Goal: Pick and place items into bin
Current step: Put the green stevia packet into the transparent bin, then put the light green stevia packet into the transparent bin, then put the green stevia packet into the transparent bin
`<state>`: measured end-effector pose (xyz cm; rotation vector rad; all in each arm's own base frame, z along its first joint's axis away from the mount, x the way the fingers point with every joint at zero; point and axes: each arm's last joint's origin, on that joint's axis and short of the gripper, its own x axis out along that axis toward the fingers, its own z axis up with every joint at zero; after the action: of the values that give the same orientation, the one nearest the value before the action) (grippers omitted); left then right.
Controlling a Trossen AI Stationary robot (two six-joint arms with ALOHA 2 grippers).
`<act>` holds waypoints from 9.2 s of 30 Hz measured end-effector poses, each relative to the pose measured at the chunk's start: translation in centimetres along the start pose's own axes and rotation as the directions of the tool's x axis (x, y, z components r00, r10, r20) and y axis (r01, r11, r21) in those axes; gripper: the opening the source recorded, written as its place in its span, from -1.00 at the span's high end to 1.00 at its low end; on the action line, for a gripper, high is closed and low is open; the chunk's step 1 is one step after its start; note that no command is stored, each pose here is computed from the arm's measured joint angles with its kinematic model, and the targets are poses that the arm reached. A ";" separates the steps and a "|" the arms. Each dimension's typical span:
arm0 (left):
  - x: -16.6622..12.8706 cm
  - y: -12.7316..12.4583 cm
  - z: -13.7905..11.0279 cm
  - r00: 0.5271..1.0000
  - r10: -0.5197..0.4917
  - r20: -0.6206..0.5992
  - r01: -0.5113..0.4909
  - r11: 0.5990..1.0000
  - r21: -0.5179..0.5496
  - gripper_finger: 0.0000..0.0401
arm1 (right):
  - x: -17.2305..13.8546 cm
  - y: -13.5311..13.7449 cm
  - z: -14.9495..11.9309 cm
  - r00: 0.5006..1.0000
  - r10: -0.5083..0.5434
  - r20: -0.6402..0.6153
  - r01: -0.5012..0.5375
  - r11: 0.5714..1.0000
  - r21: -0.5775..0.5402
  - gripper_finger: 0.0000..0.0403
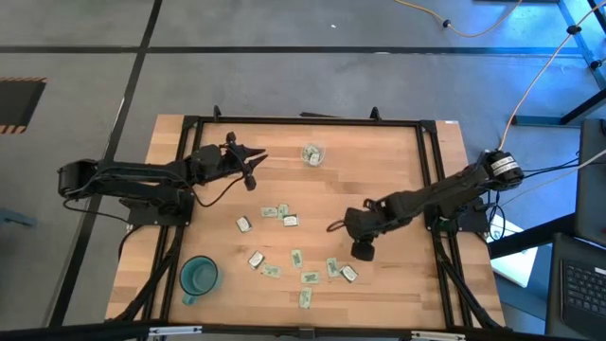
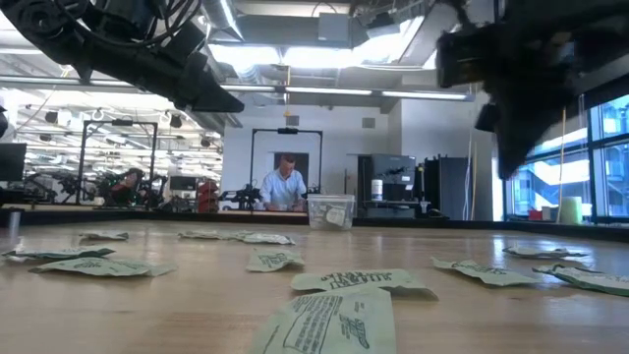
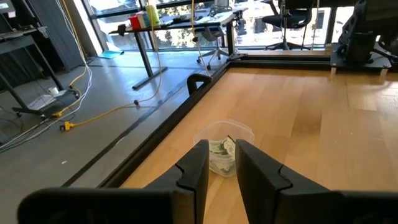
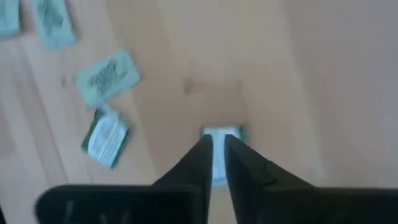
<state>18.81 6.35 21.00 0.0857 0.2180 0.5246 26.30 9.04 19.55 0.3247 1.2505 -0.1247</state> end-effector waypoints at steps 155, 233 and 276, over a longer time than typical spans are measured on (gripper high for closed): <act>10.5 -9.5 -5.5 0.467 -0.297 -0.833 0.496 0.868 -0.031 0.62 | -6.5 -11.8 2.2 0.748 -0.108 0.654 0.233 0.966 -0.108 0.39; 13.4 -7.6 5.0 0.648 -0.335 -0.684 0.605 0.772 0.194 0.56 | -6.1 -11.9 1.7 0.785 -0.121 0.607 0.235 0.966 -0.111 0.39; 12.7 -14.7 0.4 0.505 -0.330 -0.797 0.754 0.619 0.221 0.99 | -6.0 -11.9 1.7 0.791 -0.124 0.599 0.221 0.971 -0.092 0.39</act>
<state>36.80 0.09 17.03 0.3755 1.1332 -0.2560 22.69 -3.29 23.64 0.0175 0.6551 -0.2629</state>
